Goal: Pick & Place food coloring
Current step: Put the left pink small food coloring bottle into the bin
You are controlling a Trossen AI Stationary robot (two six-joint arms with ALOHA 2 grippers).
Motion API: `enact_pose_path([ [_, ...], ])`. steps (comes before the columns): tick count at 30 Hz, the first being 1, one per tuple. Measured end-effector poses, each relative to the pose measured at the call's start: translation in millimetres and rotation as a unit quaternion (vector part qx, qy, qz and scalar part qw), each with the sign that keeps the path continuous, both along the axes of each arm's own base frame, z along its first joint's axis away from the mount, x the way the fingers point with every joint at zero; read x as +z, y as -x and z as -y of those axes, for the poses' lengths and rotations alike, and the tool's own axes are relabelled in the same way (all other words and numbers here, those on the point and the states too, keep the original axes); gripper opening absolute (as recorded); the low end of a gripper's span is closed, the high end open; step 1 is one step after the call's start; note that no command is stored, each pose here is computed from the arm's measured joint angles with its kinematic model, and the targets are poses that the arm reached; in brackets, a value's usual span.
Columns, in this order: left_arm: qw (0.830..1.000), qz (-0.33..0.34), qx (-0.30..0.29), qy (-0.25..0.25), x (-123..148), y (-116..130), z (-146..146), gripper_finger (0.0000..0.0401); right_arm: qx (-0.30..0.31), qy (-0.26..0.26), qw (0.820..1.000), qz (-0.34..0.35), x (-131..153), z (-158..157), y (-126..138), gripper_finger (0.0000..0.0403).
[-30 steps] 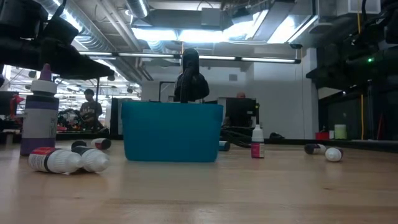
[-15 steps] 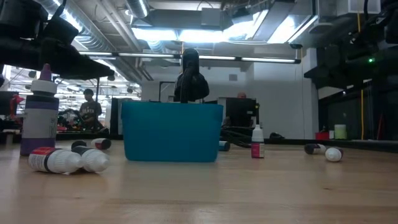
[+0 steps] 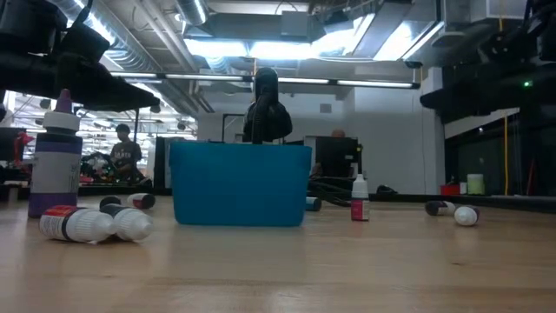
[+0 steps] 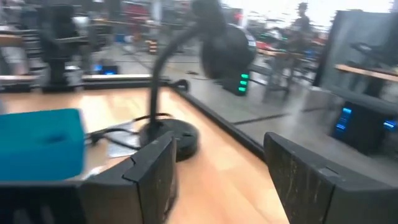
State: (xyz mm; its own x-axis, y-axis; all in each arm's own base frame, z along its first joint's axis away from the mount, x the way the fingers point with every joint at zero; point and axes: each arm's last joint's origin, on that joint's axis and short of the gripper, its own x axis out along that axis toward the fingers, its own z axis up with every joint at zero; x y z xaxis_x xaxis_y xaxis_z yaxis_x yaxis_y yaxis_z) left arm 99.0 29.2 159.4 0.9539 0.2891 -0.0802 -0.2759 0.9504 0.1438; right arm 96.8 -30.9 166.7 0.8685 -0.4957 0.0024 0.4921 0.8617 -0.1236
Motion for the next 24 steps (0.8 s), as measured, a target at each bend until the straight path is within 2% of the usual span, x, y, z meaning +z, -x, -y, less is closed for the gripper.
enact_pose_path([
  [13,1.0,0.0,0.0,0.0,0.1,0.0,0.0,0.0269,0.141,-0.02,0.99,0.007,-0.1,-7.6,-3.0,0.0244],
  [24,1.0,0.0,0.0,0.0,0.0,0.0,0.0,0.0269,0.147,-0.096,0.983,0.049,4.4,-8.0,-2.7,0.0244],
])
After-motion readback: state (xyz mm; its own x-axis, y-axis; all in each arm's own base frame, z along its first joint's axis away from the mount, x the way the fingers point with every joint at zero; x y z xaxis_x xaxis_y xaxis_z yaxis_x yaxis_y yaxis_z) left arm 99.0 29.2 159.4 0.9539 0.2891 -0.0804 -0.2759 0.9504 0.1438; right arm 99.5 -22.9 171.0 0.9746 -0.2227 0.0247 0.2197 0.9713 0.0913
